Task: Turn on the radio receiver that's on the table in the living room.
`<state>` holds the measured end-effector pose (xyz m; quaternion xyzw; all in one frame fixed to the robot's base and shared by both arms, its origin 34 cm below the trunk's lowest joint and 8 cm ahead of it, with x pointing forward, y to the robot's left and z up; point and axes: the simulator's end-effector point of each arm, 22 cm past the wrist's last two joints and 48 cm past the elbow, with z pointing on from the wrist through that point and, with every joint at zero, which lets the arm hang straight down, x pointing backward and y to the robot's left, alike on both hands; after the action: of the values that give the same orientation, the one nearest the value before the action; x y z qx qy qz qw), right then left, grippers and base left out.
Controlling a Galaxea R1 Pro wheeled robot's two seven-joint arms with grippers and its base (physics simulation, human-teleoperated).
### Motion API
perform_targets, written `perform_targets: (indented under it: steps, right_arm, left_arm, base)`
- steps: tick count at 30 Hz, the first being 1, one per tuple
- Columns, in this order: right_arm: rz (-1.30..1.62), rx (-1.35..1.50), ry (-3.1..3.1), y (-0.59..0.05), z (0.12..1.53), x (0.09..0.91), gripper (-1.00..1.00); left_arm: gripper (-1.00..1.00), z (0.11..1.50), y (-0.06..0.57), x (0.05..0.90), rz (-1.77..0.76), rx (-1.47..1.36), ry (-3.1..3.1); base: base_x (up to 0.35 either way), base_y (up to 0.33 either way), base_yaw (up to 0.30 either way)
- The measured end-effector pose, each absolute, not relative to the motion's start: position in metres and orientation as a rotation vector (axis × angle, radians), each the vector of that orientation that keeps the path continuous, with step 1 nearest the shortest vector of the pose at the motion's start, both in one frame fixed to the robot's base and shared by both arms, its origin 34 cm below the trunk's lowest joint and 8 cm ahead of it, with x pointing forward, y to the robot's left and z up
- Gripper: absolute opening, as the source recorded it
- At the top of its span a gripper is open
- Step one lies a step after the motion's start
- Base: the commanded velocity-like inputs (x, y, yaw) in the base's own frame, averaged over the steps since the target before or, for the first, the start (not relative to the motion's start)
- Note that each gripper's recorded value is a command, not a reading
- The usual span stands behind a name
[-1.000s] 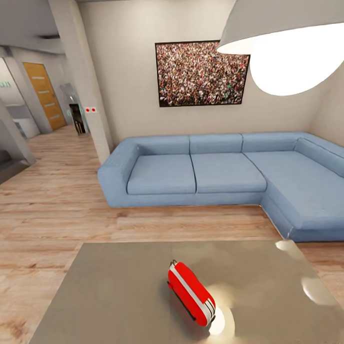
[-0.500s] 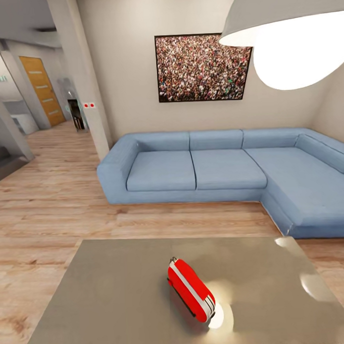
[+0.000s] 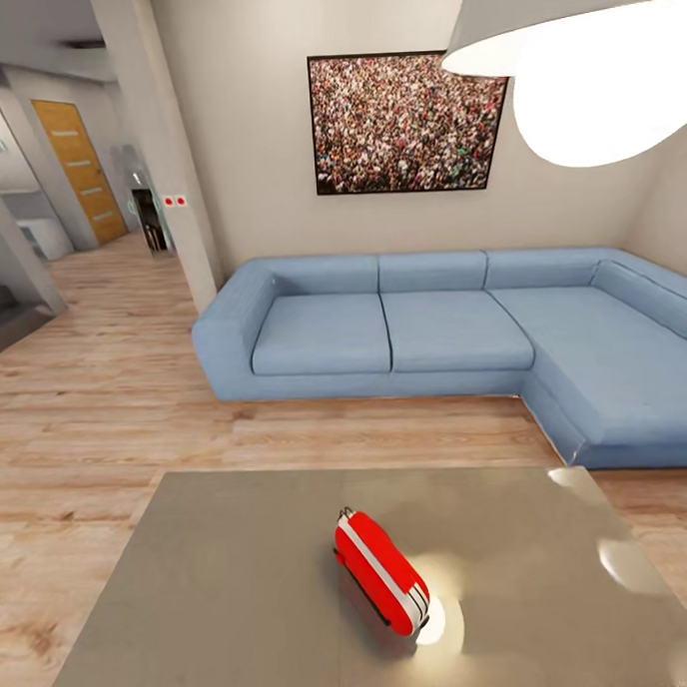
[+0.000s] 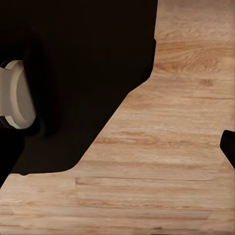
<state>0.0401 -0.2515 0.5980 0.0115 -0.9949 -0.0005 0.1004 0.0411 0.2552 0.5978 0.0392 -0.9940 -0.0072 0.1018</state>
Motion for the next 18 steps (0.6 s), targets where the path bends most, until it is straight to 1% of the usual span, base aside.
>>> perform_targets:
  steps: [18]
  right_arm:
    - [-0.001,0.034,-2.911,-0.252,0.601,0.029,1.0]
  left_arm:
    - [1.0,0.6,0.255,0.031,-0.021,0.115,-2.907]
  base:
    - [0.0,0.0,0.0]
